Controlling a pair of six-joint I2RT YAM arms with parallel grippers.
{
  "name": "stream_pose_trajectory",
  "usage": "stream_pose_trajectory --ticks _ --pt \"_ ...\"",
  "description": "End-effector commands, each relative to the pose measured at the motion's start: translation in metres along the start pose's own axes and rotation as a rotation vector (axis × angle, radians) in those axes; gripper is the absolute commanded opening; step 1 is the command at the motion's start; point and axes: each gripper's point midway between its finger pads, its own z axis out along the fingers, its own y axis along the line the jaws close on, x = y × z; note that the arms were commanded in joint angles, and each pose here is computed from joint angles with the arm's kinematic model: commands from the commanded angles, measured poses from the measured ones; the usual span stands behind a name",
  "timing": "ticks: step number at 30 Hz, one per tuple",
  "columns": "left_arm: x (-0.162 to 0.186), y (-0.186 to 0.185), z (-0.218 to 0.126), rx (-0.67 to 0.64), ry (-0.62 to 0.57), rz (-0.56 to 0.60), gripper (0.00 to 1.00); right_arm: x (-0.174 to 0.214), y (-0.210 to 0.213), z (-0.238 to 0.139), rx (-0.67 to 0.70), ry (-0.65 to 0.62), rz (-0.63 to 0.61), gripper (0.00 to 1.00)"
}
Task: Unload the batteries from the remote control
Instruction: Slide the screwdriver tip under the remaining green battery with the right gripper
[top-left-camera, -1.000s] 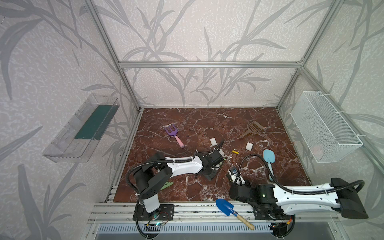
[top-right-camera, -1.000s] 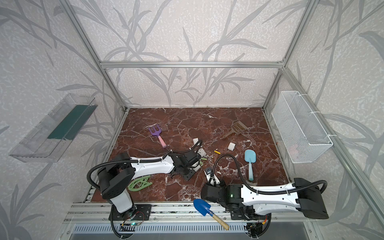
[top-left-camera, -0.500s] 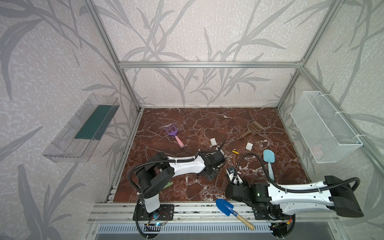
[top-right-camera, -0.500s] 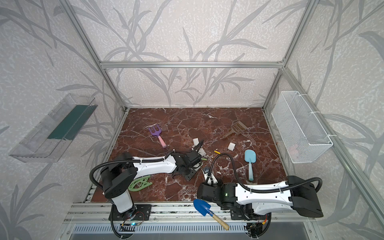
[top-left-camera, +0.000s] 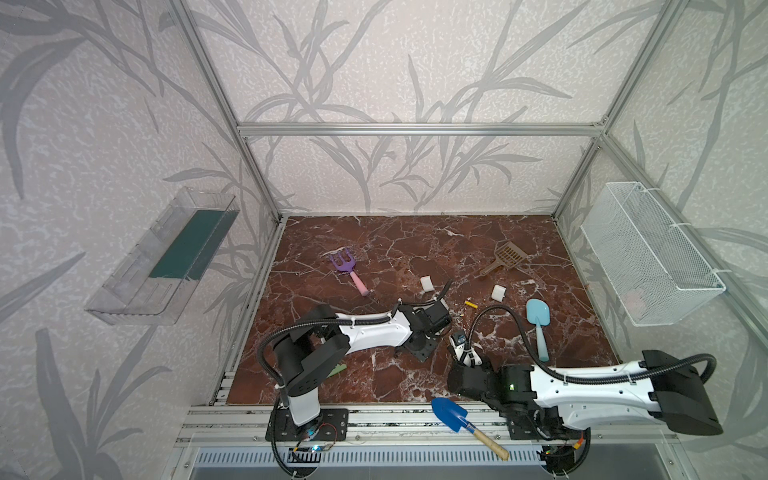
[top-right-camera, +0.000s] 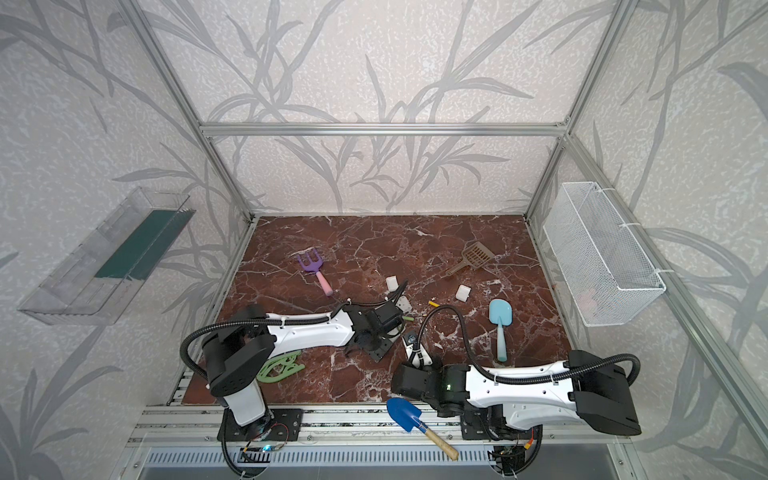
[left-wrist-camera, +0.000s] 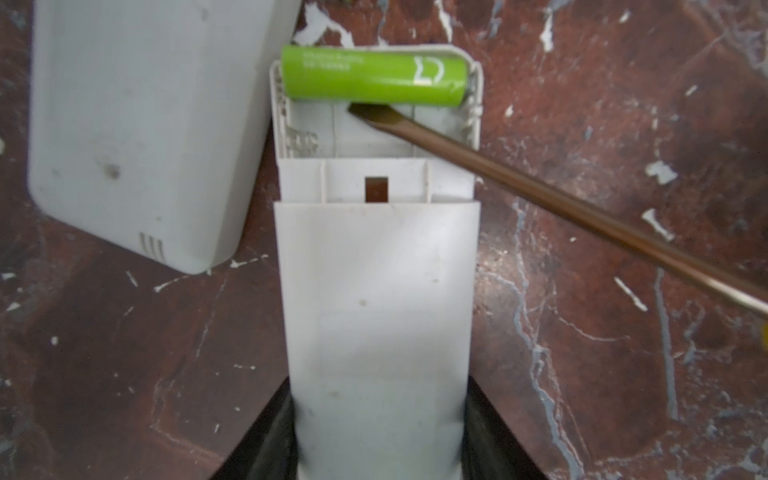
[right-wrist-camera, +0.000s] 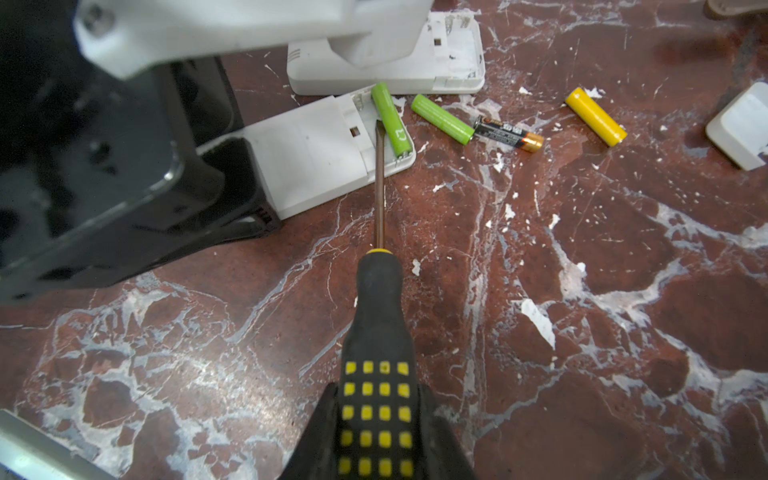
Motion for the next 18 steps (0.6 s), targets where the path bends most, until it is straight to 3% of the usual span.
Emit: stream_pose_trajectory --ticks 1,18 --pt "0.027 0.001 0.014 -0.029 0.111 0.012 0.31 0.007 0.007 0.004 -0.039 0.024 -0.019 0.00" --pt "0.032 0.002 0.017 -0.041 0.137 0.003 0.31 -0.003 -0.006 -0.005 -0.008 -0.039 -0.028 0.00"
